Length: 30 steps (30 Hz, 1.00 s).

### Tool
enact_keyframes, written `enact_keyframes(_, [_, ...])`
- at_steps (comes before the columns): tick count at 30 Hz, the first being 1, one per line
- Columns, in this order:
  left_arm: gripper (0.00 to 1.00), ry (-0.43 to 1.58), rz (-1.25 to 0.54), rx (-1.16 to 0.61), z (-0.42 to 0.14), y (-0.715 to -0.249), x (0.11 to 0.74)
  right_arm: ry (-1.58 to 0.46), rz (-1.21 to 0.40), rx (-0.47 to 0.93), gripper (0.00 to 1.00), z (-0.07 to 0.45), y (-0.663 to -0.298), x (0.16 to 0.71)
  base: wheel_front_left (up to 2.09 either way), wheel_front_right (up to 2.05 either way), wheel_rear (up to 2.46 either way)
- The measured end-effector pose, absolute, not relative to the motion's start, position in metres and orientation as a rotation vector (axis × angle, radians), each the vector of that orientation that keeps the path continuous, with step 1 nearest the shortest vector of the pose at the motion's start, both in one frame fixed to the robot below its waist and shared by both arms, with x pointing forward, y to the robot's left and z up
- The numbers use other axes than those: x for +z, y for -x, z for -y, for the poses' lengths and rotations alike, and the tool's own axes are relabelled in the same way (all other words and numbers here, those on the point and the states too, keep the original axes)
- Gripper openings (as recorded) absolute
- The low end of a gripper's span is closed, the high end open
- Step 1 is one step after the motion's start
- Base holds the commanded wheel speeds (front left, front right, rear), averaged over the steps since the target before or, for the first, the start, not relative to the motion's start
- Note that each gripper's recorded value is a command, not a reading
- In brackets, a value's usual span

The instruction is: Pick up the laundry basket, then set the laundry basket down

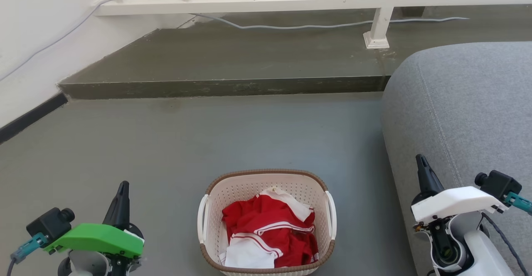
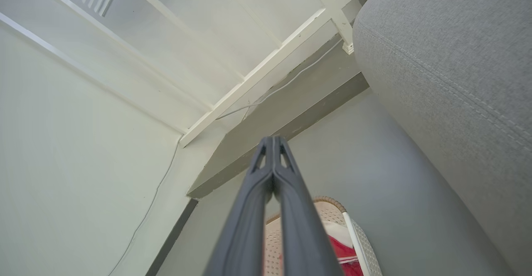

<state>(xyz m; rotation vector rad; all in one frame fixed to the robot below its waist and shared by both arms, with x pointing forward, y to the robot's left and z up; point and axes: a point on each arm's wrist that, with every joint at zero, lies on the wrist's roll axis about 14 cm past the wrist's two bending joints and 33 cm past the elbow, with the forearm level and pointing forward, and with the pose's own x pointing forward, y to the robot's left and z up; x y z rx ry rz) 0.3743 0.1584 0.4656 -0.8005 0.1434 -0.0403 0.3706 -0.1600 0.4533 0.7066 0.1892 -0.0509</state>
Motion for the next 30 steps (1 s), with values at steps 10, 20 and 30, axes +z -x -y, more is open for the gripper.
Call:
enact_keyframes(10, [0.0, 0.93, -0.154, -0.006, -0.165, -0.375, 0.465, -0.856, -0.201, -0.077, 0.0, 0.167, -0.371, 0.452, 0.0, 0.0, 0.0])
enact_keyframes(20, [0.0, 1.058, -0.156, 0.016, -0.169, -0.375, 0.465, -1.006, -0.191, -0.097, 0.0, 0.174, -0.372, 0.455, 0.0, 0.0, 0.0])
enact_keyframes(30, [0.0, 1.174, -0.149, 0.031, -0.173, -0.376, 0.468, -1.139, -0.177, -0.11, 0.0, 0.182, -0.373, 0.458, 0.0, 0.0, 0.0])
